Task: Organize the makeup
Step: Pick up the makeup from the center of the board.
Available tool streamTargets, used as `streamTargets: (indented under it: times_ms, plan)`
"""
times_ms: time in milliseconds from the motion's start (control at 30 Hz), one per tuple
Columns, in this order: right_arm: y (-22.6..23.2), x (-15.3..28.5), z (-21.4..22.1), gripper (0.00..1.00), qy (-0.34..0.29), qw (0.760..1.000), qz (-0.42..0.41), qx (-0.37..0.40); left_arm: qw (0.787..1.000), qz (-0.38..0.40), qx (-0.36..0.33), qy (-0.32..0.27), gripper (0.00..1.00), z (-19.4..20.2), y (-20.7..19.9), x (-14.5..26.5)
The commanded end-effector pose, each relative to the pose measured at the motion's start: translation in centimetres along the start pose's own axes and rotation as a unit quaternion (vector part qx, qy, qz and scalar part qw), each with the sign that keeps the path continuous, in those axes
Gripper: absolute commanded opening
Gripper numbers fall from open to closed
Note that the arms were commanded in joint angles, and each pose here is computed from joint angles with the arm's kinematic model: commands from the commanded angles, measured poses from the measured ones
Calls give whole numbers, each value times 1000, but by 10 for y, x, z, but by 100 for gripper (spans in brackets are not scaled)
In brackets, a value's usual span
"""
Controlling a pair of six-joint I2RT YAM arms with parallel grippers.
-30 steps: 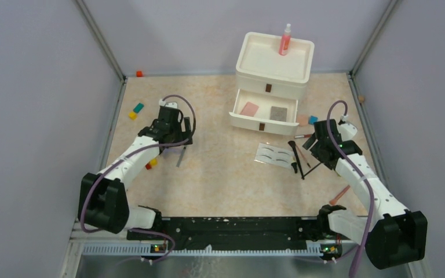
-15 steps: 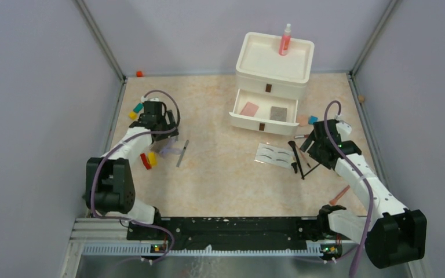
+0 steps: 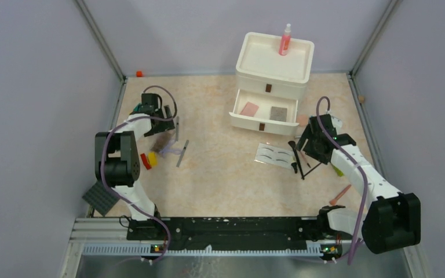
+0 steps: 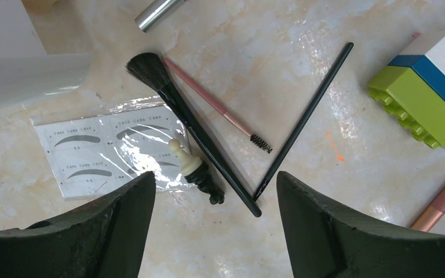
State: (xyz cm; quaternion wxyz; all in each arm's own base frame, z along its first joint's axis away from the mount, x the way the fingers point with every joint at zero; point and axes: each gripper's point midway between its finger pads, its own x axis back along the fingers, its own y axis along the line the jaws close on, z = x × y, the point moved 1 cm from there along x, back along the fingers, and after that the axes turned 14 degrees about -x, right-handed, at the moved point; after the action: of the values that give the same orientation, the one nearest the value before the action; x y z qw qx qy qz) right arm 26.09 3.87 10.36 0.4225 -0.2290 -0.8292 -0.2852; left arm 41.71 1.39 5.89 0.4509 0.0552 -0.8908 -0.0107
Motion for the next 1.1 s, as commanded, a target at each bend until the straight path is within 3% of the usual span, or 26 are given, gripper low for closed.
streamTargets:
  times_ms: [0, 200, 300, 333, 367, 767, 1067]
  plan:
    - [12, 10, -15, 75, -24, 999, -36, 6, 1000, 7, -12, -16, 90, -14, 3, -1]
    - [17, 17, -17, 75, -36, 997, -66, 9, 1000, -5, -27, -2, 92, -7, 8, -5]
    - [13, 16, -21, 74, -38, 997, -62, 2, 999, 2, -33, 4, 98, -2, 5, -6]
    - [31, 18, -28, 74, -58, 994, -96, 2, 999, 4, -34, 8, 99, 0, 4, -6]
    - [19, 17, -17, 74, -35, 997, -72, 11, 999, 7, -34, 9, 99, 2, 3, -6]
    - [21, 19, -12, 74, -22, 996, -80, 15, 998, 33, -47, -3, 99, 9, -5, 1]
    - [23, 20, -10, 74, -17, 996, -88, 17, 997, 2, -67, 27, 94, 21, 0, -6]
